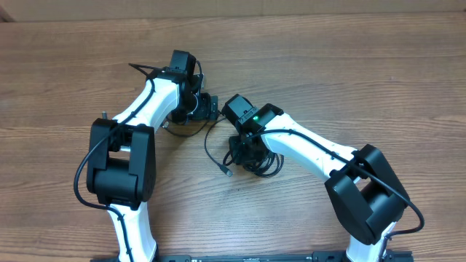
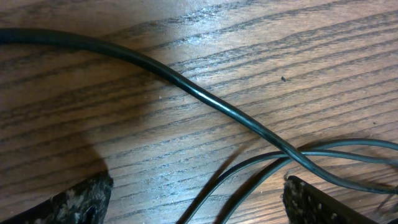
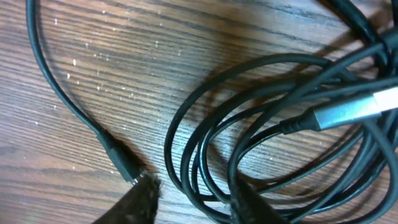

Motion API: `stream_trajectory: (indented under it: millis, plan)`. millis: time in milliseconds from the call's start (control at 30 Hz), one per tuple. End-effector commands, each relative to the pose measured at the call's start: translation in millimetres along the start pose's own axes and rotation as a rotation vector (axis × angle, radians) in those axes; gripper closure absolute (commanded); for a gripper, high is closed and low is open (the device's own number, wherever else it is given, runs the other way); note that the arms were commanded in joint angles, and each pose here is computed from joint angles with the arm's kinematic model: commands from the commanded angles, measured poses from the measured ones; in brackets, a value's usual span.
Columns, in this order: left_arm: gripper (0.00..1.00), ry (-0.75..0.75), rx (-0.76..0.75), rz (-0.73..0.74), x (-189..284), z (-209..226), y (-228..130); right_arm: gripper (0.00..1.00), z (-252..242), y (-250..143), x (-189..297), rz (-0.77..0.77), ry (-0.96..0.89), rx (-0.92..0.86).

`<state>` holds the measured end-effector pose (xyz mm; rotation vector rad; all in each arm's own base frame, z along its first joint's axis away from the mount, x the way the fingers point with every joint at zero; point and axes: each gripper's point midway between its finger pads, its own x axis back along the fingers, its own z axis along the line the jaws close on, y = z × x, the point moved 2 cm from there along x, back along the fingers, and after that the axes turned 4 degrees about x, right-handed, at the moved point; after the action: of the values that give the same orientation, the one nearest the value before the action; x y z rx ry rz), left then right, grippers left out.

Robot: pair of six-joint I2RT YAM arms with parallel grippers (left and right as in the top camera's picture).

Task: Untangle cables
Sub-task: 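Release the cables and lift both grippers away from the coil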

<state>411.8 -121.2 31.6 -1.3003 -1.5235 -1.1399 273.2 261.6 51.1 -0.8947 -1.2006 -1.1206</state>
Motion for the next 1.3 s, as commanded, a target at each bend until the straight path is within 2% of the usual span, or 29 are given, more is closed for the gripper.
stream_trajectory:
  millis: [0,200,267,333,433,500,600,700,800,833,967,1000,1100,1233,1267]
  plan:
    - [0.11,0.008,0.004,-0.002,0,1,0,0.61,-10,2,-2,-0.023,-0.065,-0.071]
    - [0.08,0.009,0.005,-0.001,0,1,0,0.50,-19,8,-1,-0.064,-0.124,-0.124]
    - [0.08,0.009,0.005,-0.001,0,1,0,0.42,-24,11,0,-0.087,-0.157,-0.140]
    - [0.09,0.010,0.005,-0.001,0,1,0,0.21,-26,19,1,-0.120,-0.155,-0.151]
    - [0.09,0.026,0.008,0.002,1,6,0,0.18,-14,43,22,-0.134,-0.019,-0.087]
    - [0.13,0.036,0.026,0.022,12,10,1,0.15,-27,77,57,-0.208,0.013,-0.145]
    - [0.18,0.070,0.055,0.022,23,23,6,0.10,-49,105,76,-0.298,0.029,-0.166]
    - [0.18,0.091,0.119,0.010,27,39,10,0.09,-64,119,76,-0.347,0.033,-0.167]
    - [0.17,0.085,0.254,0.012,32,55,10,0.08,-63,128,67,-0.366,0.056,-0.114]
    - [0.16,0.058,0.262,0.016,34,57,11,0.09,-59,130,62,-0.363,0.068,-0.087]
    - [0.14,-0.239,0.124,0.024,43,32,18,0.18,-43,128,25,-0.313,0.056,0.047]
    - [0.14,-0.253,0.116,0.024,43,31,18,0.20,-41,126,16,-0.297,0.051,0.066]
    - [0.15,-0.177,0.161,0.019,41,42,18,0.27,-38,120,-10,-0.242,0.036,0.116]
    - [0.14,-0.124,0.210,0.017,39,50,18,0.27,-39,115,-21,-0.212,0.029,0.113]
    - [0.14,-0.127,0.208,0.018,39,49,18,0.23,-39,115,-21,-0.211,0.029,0.113]
